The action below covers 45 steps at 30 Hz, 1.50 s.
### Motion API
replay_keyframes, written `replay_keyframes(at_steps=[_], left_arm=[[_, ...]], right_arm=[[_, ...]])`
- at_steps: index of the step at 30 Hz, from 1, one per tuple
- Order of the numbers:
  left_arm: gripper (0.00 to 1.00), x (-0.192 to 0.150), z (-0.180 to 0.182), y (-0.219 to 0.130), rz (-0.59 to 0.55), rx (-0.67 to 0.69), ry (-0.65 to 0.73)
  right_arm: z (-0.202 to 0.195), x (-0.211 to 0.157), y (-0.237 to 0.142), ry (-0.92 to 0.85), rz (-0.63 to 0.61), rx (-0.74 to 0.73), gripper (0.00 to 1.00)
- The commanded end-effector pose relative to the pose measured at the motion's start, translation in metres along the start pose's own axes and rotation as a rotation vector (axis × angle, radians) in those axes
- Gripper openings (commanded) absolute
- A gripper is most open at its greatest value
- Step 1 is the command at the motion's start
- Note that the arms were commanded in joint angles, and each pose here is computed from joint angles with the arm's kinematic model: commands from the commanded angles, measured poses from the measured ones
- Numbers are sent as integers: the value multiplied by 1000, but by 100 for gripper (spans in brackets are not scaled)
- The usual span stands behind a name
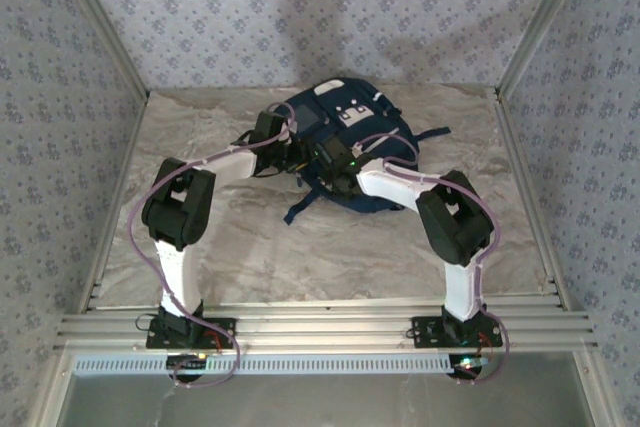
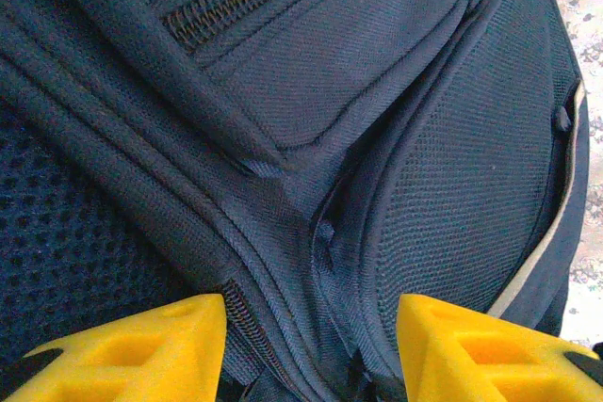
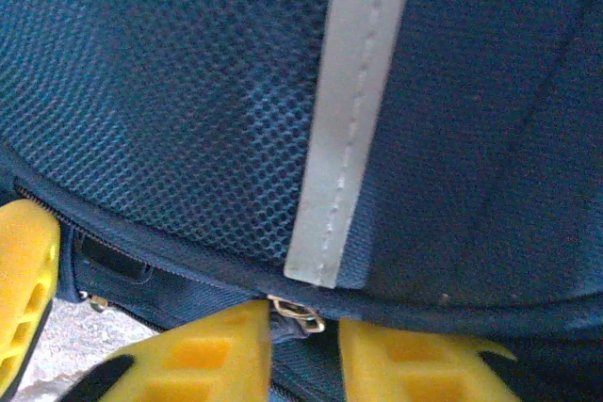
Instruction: Pack books, pencil case, and school supplies into a backpack
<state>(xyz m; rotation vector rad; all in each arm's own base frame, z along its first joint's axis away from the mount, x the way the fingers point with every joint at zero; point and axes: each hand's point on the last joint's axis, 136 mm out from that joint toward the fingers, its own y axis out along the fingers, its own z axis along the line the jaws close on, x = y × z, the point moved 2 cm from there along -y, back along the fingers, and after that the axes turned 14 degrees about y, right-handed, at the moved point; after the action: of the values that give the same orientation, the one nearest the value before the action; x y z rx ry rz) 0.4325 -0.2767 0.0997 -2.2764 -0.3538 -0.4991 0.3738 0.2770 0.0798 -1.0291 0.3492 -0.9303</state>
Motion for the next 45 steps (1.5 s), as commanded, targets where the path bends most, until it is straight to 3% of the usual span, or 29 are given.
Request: replay_keyframes(at_steps=[1,7,18,25,34,41,45], left_arm=[[51,-17,5,9,56,9,-25],[51,-9,19,10,50,56,-19],[50,21,54,9,26,140,-20],[50,24,59,8,35,161,-10],[50,24,67,4,47,188,-4],[50,27,66,0,50,199,5],[50,30,52,-8,41,152,-13]], right_arm=[[-12,10,14,13,-39,-38,16],[-12,7,3,-56,3,-4,0],[-50,-4,-30,-521,242,-92,0],[-86,12,-48,-839,337,-299,0],[-100,53,-64,-885,333,-354,0],[-109,90,-71,-964,261,-458,0],[-78,79,-75,-906,285,-290,0]])
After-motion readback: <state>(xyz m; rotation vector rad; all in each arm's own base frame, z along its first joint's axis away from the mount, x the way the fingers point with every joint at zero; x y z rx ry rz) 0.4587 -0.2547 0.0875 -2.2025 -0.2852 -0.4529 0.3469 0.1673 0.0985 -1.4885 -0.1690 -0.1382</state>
